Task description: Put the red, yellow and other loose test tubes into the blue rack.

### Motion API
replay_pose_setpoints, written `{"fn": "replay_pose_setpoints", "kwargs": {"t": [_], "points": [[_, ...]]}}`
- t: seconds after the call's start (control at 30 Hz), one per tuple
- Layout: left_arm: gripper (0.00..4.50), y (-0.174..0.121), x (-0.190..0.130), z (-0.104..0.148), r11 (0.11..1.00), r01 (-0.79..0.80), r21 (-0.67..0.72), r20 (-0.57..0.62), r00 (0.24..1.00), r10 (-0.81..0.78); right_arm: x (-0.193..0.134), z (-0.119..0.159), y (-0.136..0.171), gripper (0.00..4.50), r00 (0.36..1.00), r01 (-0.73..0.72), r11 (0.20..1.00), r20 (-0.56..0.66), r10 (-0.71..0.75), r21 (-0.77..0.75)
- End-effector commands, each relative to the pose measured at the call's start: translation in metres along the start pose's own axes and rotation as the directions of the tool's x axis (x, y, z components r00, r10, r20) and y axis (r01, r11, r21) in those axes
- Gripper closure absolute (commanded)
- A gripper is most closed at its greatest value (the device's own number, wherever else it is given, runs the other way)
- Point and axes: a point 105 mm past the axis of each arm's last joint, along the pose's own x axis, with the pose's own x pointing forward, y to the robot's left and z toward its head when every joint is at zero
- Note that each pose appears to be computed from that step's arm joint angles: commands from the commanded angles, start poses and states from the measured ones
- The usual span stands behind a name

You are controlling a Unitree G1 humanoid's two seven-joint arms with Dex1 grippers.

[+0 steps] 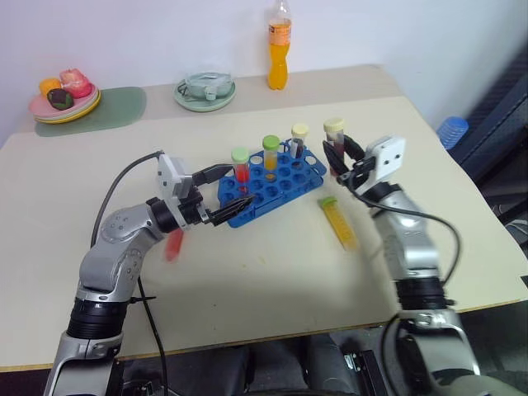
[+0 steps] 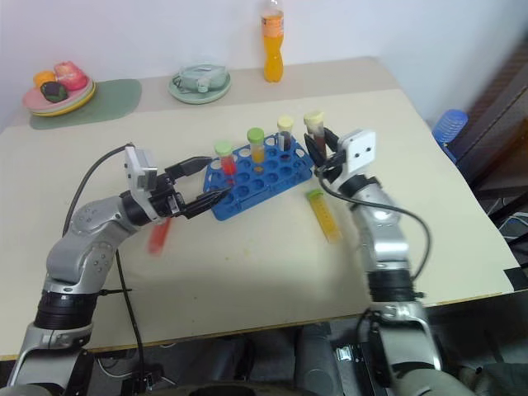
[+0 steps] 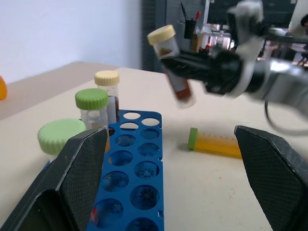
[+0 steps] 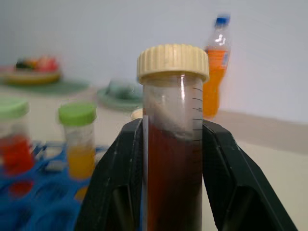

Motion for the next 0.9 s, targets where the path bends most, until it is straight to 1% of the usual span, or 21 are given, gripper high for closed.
{"fn": "replay_pose_setpoints", "kwargs": {"t": [0.03,0.07,0.1,0.17,0.2,0.27,0.33,0.4,0.47,0.53,0.7,0.8,0.9], "points": [[0.18,-0.002,0.004,0.007,0.999,0.02,0.025,0.033,0.999,-0.02,-0.021,0.01,-0.006,2.84,0.979,-0.098,0.994,-0.175,0.103,0.038],[0.18,-0.003,0.005,0.007,1.0,0.023,0.021,0.035,0.999,-0.024,-0.027,0.01,-0.014,2.84,0.969,-0.093,0.995,-0.226,0.1,0.044],[0.18,-0.003,0.006,0.006,0.999,0.03,0.018,0.036,0.999,-0.03,-0.035,0.004,-0.021,2.84,0.945,-0.095,0.994,-0.308,0.106,0.052],[0.18,-0.005,0.008,0.005,0.999,0.039,0.011,0.038,0.998,-0.039,-0.051,-0.01,-0.029,2.84,0.878,-0.114,0.992,-0.462,0.127,0.055],[0.18,-0.005,0.009,0.004,0.999,0.042,0.009,0.039,0.998,-0.042,-0.058,-0.017,-0.038,2.84,0.845,-0.08,0.994,-0.523,0.111,0.08],[0.18,-0.005,0.011,0.003,0.999,0.047,0.008,0.04,0.998,-0.047,-0.066,-0.023,-0.049,2.84,0.801,-0.02,0.992,-0.592,0.091,0.125],[0.18,-0.005,0.012,0.003,0.999,0.051,0.006,0.042,0.998,-0.051,-0.078,-0.034,-0.049,2.84,0.718,-0.036,0.986,-0.682,0.138,0.162],[0.18,-0.005,0.013,0.003,0.998,0.055,0.003,0.046,0.997,-0.055,-0.087,-0.046,-0.052,2.84,0.634,-0.034,0.985,-0.759,0.151,0.167],[0.18,-0.006,0.014,0.002,0.998,0.059,0.0,0.046,0.997,-0.059,-0.092,-0.054,-0.055,2.84,0.589,-0.036,0.985,-0.793,0.156,0.168],[0.18,-0.007,0.015,0.001,0.998,0.062,-0.002,0.047,0.997,-0.061,-0.093,-0.058,-0.056,2.84,0.562,-0.042,0.984,-0.81,0.167,0.173],[0.18,-0.007,0.015,0.001,0.998,0.062,-0.002,0.046,0.997,-0.062,-0.095,-0.068,-0.062,2.84,0.523,-0.034,0.982,-0.834,0.174,0.184],[0.18,-0.008,0.014,0.001,0.998,0.061,-0.004,0.045,0.997,-0.061,-0.095,-0.071,-0.063,2.84,0.512,-0.032,0.983,-0.842,0.171,0.18],[0.18,-0.009,0.013,0.0,0.998,0.06,-0.005,0.043,0.997,-0.06,-0.095,-0.072,-0.064,1.95,0.506,-0.039,0.986,-0.848,0.159,0.162]]}}
